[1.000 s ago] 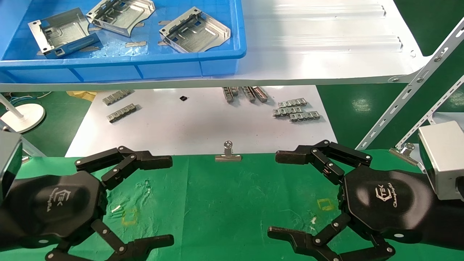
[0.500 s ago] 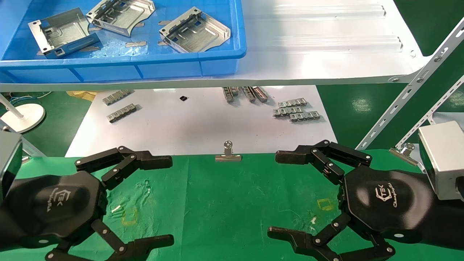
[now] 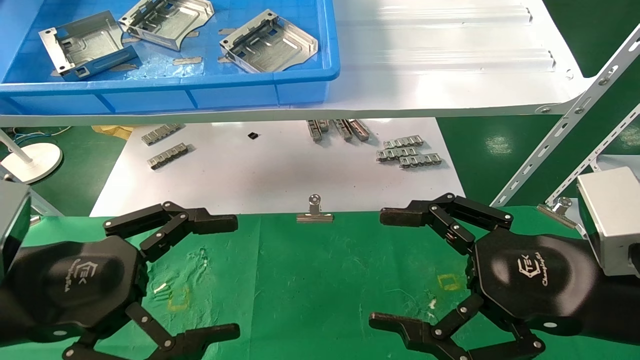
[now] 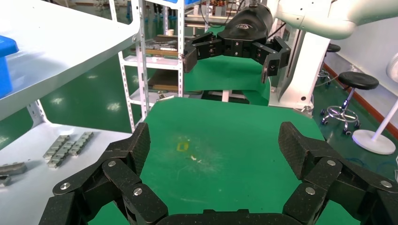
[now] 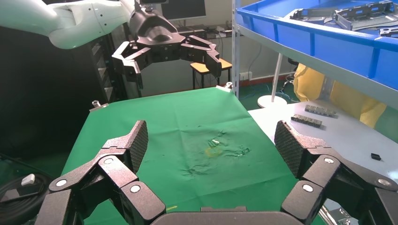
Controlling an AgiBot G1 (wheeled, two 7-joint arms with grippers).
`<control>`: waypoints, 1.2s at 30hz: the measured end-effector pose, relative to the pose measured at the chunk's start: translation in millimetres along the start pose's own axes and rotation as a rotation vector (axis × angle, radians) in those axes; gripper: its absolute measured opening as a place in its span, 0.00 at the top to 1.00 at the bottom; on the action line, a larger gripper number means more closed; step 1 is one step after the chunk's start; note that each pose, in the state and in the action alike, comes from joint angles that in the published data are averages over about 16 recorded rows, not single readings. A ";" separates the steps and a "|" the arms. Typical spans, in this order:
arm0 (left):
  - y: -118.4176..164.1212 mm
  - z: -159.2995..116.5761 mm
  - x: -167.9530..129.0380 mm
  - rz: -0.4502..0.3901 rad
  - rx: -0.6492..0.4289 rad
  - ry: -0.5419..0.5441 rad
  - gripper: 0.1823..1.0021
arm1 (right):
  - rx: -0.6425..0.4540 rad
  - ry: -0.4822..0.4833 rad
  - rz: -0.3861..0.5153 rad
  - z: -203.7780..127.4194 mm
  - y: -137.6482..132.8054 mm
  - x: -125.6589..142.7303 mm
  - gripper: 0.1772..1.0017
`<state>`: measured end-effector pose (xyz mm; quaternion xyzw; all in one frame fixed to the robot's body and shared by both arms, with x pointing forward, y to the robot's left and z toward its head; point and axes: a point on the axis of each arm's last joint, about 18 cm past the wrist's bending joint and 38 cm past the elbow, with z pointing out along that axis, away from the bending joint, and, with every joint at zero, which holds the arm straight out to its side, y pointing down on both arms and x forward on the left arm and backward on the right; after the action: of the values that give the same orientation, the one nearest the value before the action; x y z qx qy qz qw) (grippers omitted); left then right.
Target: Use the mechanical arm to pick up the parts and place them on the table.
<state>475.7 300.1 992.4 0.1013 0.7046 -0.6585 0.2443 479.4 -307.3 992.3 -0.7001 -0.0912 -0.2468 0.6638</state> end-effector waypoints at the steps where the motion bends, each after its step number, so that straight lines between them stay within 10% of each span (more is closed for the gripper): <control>1: 0.0 0.0 0.0 0.000 0.000 0.000 0.00 | 0.000 0.000 0.000 0.0 0.0 0.0 0.00; 36: 0.0 0.0 0.0 0.000 0.000 0.000 0.00 | 0.000 0.000 0.000 0.0 0.0 0.0 0.06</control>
<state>475.6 300.1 992.4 0.1013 0.7046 -0.6585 0.2443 479.4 -307.3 992.3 -0.7001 -0.0912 -0.2468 0.6638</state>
